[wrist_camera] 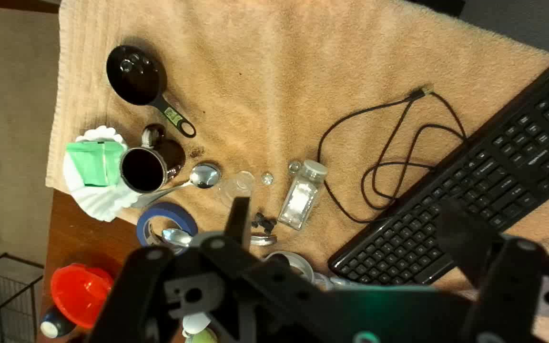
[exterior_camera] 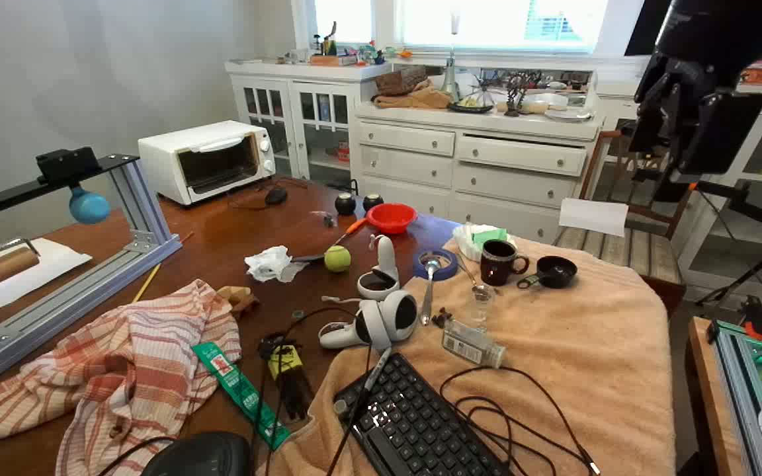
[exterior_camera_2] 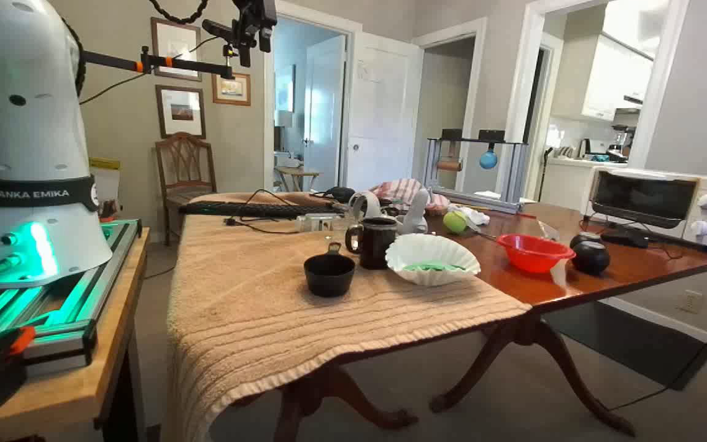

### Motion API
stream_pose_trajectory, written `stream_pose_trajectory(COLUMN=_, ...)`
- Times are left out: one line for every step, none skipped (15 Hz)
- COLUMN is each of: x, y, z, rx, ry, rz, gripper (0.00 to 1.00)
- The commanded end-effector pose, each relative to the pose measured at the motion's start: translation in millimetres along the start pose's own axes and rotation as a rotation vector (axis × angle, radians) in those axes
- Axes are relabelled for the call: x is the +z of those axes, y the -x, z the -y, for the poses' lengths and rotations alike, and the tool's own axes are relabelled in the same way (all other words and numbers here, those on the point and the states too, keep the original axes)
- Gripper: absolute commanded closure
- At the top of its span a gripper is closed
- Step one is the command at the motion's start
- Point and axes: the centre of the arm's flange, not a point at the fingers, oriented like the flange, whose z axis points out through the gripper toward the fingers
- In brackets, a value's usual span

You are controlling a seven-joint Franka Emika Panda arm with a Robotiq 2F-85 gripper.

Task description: Place the glass jar upright.

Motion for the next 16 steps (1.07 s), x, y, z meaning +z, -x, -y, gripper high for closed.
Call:
stream_pose_trajectory(x=0.0, y=0.0, z=0.0, rx=0.000, ry=0.000, rz=0.000, gripper=0.00)
stream_pose_trajectory(x=0.0, y=0.0, z=0.0, rx=0.000, ry=0.000, rz=0.000, gripper=0.00)
stream_pose_trajectory(x=0.0, y=0.0, z=0.0, rx=0.000, ry=0.000, rz=0.000, gripper=0.00)
stream_pose_trajectory(x=0.0, y=0.0, z=0.0, rx=0.000, ry=0.000, rz=0.000, gripper=0.00)
stream_pose_trajectory(x=0.0, y=0.0, z=0.0, rx=0.000, ry=0.000, rz=0.000, gripper=0.00)
stream_pose_trajectory(x=1.8, y=-4.9, z=-5.2, rx=0.032, ry=-0.028, rz=0.008, gripper=0.00)
stream_pose_trajectory(x=5.4, y=-10.6, z=-13.2, rx=0.069, ry=-0.048, rz=0.024, gripper=0.00)
stream_pose_trajectory(x=13.1, y=-21.0, z=-26.0, rx=0.102, ry=-0.089, rz=0.046, gripper=0.00)
stream_pose_trajectory(x=17.6, y=-26.1, z=-34.2, rx=0.128, ry=-0.111, rz=0.057, gripper=0.00)
stream_pose_trajectory(x=25.2, y=-36.0, z=-48.1, rx=0.136, ry=-0.137, rz=0.070, gripper=0.00)
stream_pose_trajectory(x=32.3, y=-45.8, z=-61.7, rx=0.139, ry=-0.153, rz=0.078, gripper=0.00)
stream_pose_trajectory(x=41.9, y=-59.3, z=-77.6, rx=0.142, ry=-0.159, rz=0.077, gripper=0.00)
stream_pose_trajectory(x=46.5, y=-68.2, z=-88.4, rx=0.150, ry=-0.169, rz=0.077, gripper=0.00)
stream_pose_trajectory(x=54.1, y=-81.1, z=-100.1, rx=0.142, ry=-0.173, rz=0.076, gripper=0.00)
stream_pose_trajectory(x=61.8, y=-92.2, z=-108.0, rx=0.140, ry=-0.172, rz=0.082, gripper=0.00)
stream_pose_trajectory(x=69.8, y=-105.0, z=-114.0, rx=0.128, ry=-0.170, rz=0.090, gripper=0.00)
